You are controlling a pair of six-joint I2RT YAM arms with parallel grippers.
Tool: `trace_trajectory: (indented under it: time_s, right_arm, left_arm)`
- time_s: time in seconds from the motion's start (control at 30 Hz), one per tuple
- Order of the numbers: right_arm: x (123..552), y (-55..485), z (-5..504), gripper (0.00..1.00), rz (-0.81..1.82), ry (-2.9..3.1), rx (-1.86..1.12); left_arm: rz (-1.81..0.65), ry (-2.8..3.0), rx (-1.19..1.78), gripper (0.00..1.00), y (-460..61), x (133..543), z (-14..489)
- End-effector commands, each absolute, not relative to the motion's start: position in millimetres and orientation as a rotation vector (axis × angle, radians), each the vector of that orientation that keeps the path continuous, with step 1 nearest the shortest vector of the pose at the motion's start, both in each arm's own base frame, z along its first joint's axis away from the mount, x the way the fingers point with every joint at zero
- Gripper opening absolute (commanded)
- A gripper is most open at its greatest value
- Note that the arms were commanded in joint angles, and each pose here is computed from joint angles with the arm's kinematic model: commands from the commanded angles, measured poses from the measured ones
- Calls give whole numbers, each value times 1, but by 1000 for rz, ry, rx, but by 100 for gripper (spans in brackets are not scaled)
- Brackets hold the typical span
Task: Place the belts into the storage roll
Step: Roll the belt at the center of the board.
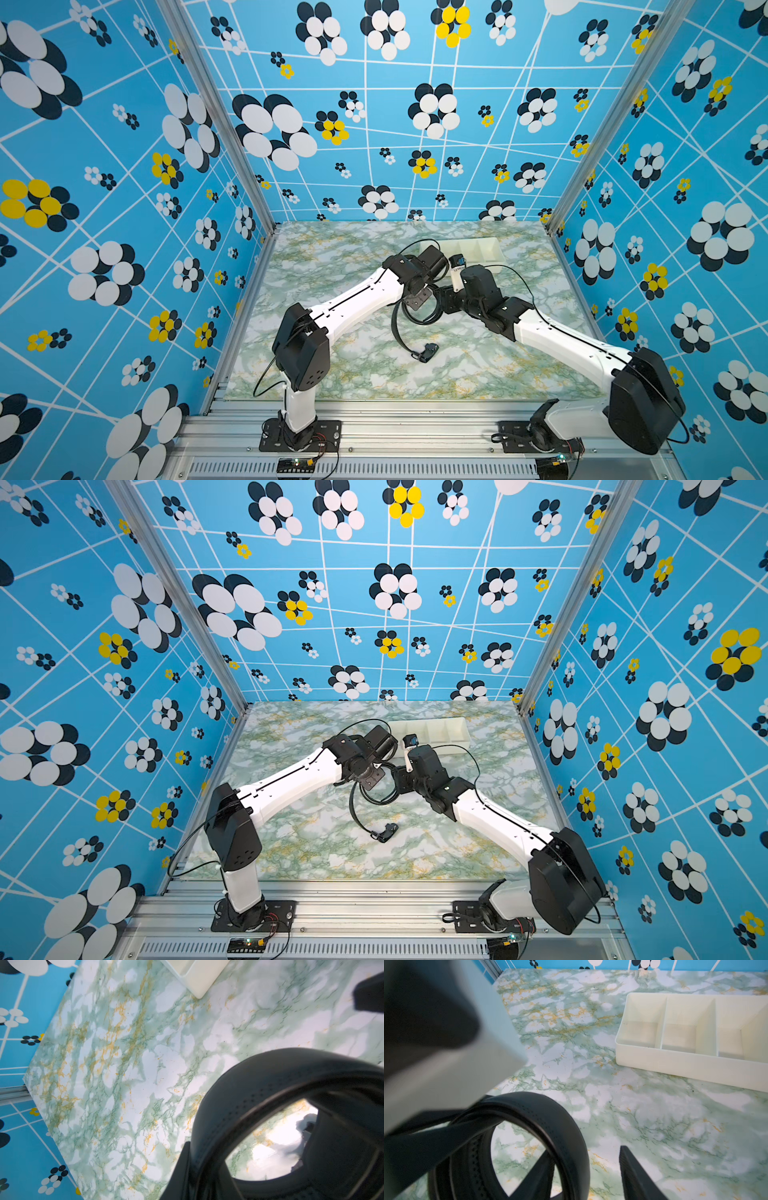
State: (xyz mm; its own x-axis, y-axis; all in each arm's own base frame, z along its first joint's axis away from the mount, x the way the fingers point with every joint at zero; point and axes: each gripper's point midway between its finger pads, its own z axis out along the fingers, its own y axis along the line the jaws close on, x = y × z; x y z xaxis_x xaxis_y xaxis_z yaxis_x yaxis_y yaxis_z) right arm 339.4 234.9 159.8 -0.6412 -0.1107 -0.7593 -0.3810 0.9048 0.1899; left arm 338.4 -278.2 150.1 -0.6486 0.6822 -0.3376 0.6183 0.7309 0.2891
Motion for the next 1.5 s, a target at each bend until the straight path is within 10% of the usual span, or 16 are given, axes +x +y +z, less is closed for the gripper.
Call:
trace_trajectory:
  time_s: [0.0,0.37,0.63,1.47]
  right_arm:
    - [342,236,159,54,440,2285,-323]
    - [285,261,147,48,731,2319,-495]
    - [188,298,132,0,917,2382,-836]
    - [158,267,43,0,827,2659,-584]
  left_arm:
    - [197,2625,979,0,-261,333,121]
    - [161,2756,946,0,-229,337,80]
    - [173,2889,918,0,-223,334,51]
    - [-20,3014,728,0,-219,310,32]
